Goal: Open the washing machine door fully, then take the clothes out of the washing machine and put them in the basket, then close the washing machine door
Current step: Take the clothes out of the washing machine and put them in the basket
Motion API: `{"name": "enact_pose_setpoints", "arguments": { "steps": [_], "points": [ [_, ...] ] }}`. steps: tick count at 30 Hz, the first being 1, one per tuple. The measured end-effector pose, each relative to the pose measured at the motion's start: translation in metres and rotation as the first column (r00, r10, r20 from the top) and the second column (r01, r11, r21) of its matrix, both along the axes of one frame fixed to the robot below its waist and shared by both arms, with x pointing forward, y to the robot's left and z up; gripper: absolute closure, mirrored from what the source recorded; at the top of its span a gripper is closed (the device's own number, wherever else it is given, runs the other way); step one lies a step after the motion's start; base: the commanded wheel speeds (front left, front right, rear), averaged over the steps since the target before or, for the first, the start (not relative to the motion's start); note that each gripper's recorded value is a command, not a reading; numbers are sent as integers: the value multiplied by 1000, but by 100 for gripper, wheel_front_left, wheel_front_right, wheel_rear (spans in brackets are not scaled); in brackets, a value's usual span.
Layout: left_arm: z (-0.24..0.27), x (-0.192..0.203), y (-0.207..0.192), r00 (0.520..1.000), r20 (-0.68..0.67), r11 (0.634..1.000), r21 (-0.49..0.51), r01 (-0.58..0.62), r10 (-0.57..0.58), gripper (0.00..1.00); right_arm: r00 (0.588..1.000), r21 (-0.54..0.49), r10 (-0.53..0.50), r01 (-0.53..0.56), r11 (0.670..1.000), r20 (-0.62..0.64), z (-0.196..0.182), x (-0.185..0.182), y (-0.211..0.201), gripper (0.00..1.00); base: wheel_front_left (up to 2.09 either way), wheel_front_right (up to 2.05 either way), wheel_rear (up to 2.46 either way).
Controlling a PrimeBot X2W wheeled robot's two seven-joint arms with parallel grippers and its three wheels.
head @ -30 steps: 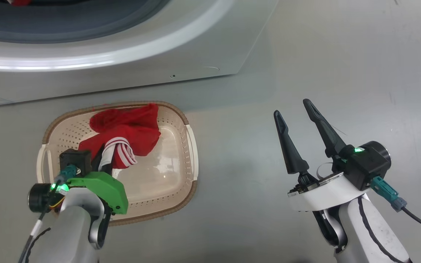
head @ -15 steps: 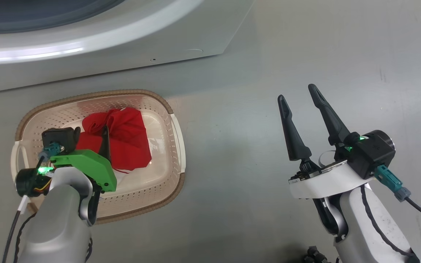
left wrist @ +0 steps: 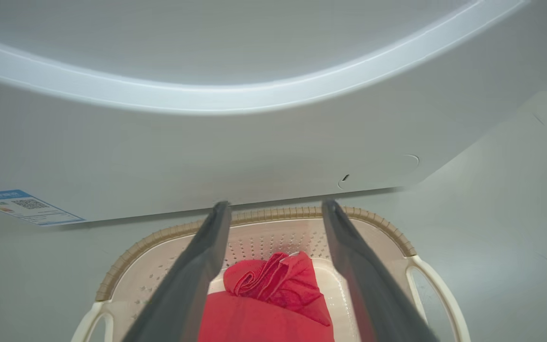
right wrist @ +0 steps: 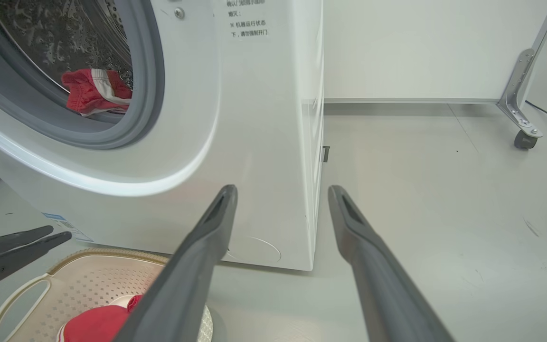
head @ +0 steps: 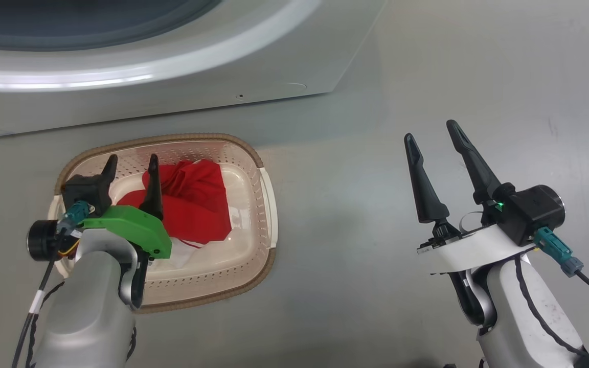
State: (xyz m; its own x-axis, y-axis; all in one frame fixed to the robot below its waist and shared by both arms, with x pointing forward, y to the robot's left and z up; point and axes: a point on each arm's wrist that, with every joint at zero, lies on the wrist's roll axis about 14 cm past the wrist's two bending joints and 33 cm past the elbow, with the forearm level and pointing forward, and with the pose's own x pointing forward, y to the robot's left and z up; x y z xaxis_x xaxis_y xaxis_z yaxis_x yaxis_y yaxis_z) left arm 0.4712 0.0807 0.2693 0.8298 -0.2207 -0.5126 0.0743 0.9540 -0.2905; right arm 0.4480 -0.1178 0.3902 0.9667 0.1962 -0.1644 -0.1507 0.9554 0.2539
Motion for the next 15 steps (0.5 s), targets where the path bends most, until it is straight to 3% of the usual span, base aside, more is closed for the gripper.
{"name": "enact_pose_setpoints", "arguments": {
  "steps": [8,15],
  "points": [
    [53,20,11,987,159,1000,-5,-29,29,0,999,-9,1,-1,1000,38,14,2,0,0,0,0,0],
    [141,37,29,912,400,996,-23,-83,85,0,998,-26,-7,9,1000,60,27,-7,-3,0,0,0,0]
  ]
}}
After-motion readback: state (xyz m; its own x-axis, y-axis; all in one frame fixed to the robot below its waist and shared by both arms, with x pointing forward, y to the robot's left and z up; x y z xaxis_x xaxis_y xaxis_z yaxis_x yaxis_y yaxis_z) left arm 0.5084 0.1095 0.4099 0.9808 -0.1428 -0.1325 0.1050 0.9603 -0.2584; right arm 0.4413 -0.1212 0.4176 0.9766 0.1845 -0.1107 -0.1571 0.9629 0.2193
